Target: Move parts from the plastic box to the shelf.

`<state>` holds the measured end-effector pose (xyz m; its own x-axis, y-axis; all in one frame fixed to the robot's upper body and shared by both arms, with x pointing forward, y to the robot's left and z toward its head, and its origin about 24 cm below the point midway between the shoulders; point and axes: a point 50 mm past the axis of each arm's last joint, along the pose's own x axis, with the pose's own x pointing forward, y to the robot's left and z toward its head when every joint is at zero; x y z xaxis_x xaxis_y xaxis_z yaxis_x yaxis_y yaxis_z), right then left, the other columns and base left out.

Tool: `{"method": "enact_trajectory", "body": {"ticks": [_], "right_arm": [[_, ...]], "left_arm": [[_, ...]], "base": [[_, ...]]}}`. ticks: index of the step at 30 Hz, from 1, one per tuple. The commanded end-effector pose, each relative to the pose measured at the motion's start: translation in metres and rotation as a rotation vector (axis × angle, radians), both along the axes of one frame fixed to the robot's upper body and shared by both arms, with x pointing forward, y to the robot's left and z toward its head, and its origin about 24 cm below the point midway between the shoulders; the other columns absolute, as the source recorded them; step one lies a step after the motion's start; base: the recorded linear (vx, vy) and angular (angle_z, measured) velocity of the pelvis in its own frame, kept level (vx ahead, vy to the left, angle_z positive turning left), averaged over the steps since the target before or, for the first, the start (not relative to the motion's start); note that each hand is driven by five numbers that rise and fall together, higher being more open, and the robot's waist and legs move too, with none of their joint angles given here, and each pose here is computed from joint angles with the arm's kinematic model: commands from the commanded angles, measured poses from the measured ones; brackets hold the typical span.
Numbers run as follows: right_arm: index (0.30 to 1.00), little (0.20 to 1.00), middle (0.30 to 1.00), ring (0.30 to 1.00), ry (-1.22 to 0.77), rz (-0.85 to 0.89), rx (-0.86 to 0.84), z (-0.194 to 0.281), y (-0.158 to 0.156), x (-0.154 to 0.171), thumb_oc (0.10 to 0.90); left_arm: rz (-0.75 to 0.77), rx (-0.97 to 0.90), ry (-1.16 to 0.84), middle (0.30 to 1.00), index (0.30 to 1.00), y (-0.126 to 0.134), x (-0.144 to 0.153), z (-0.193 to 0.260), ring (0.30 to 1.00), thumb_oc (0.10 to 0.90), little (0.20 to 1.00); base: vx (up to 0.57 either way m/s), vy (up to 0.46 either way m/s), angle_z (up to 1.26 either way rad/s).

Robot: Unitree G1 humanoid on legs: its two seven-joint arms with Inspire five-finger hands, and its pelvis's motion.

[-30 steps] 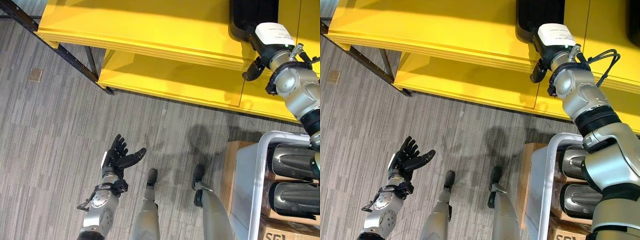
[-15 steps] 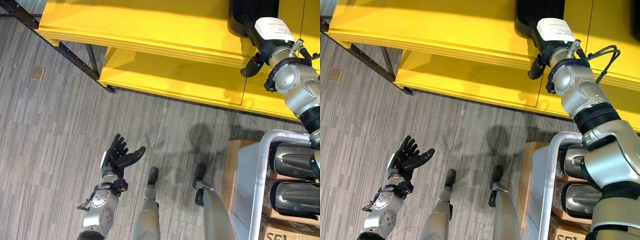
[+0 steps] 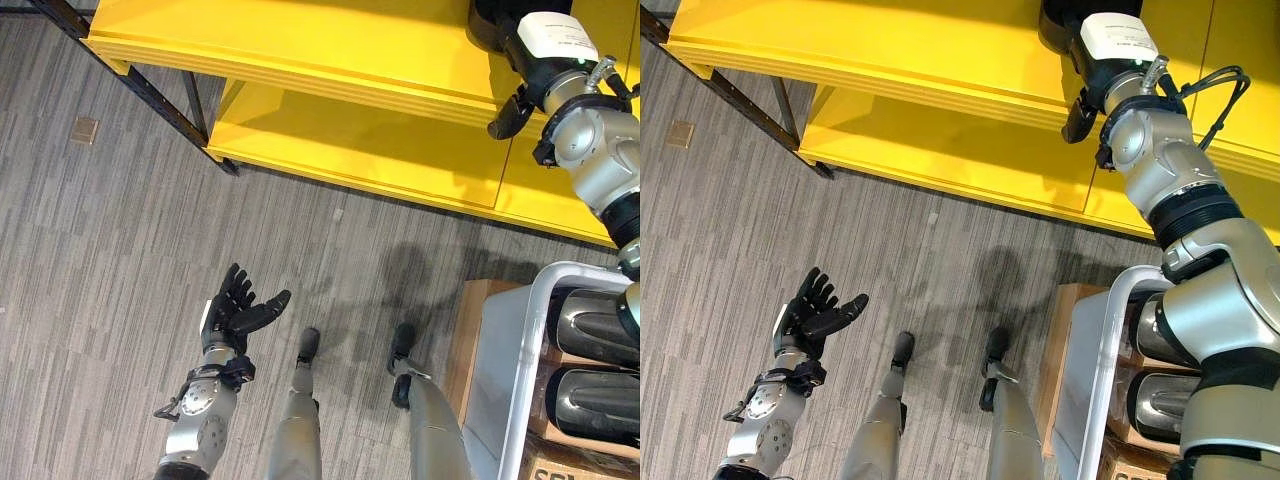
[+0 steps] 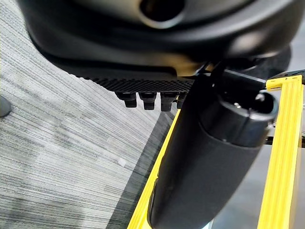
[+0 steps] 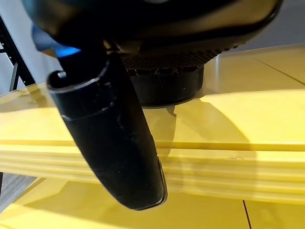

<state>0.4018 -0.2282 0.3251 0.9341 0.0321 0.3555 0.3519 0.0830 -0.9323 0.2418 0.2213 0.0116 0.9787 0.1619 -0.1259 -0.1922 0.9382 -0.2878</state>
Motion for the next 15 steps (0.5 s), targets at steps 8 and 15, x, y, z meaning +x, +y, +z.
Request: {"method": "enact_trajectory", "body": {"ticks": [8, 15], "right_arm": [[1.000, 1.000, 1.000, 1.000, -0.174, -0.011, -0.014, 0.060, 0.003, -0.014, 0.900], [1.000, 1.000, 1.000, 1.000, -0.188, -0.039, 0.021, 0.062, -0.006, -0.015, 0.900]], "left_arm": [[-0.039, 0.066, -0.219, 1.000, 1.000, 0.006, 0.007, 0.045, 1.000, 0.900, 1.000], [-0.038, 0.065, -0.217, 1.000, 1.000, 0.006, 0.007, 0.044, 1.000, 0.900, 1.000]], "base": [[0.00, 0.000, 0.00], [0.00, 0.000, 0.00]]}}
